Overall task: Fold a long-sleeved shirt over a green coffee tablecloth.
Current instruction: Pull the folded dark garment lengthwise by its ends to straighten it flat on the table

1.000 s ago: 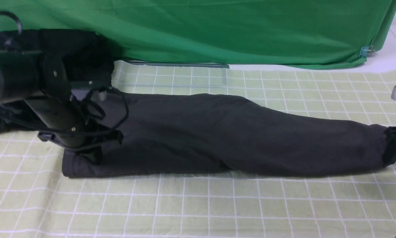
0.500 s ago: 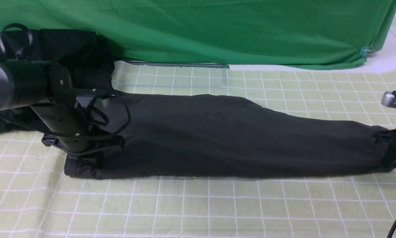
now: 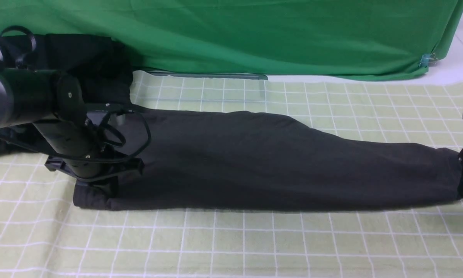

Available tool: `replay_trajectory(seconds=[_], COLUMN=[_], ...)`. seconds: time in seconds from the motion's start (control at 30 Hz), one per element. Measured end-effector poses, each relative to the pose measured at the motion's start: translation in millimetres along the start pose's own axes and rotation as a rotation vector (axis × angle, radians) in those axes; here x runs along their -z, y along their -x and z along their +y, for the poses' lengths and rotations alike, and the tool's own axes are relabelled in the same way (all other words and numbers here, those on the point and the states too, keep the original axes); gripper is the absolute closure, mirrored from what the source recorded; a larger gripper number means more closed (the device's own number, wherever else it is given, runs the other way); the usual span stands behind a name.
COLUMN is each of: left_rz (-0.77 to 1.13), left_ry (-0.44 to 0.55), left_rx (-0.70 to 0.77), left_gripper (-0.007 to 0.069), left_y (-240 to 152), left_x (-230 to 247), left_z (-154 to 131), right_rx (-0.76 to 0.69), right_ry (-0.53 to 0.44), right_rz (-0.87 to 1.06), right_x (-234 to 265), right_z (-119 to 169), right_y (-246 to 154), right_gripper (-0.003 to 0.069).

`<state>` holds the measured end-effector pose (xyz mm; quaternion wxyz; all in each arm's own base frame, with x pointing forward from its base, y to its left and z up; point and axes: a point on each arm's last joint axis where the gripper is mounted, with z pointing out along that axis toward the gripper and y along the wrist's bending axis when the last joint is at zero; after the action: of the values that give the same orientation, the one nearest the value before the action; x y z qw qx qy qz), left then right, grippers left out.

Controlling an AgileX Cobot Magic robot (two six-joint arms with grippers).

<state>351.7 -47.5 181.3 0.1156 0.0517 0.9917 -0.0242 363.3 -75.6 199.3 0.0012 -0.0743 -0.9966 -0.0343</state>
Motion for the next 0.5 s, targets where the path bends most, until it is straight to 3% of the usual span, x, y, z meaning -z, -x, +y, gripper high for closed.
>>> replay_trajectory(seconds=[0.27, 0.5], left_rz=[-0.120, -0.124], left_ry=[-0.032, -0.065], left_rx=[0.033, 0.060], left_gripper=[0.0629, 0.0629], left_y=[-2.6, -5.0], left_x=[51.3, 56.5], left_z=[-2.1, -5.0], right_rx=[-0.002, -0.005], right_ry=[0.064, 0.122], right_rz=[-0.170, -0.177], right_x=[26.0, -17.1], right_z=[8.0, 8.1], right_y=[6.9, 36.9], right_gripper=[0.0046, 0.0050])
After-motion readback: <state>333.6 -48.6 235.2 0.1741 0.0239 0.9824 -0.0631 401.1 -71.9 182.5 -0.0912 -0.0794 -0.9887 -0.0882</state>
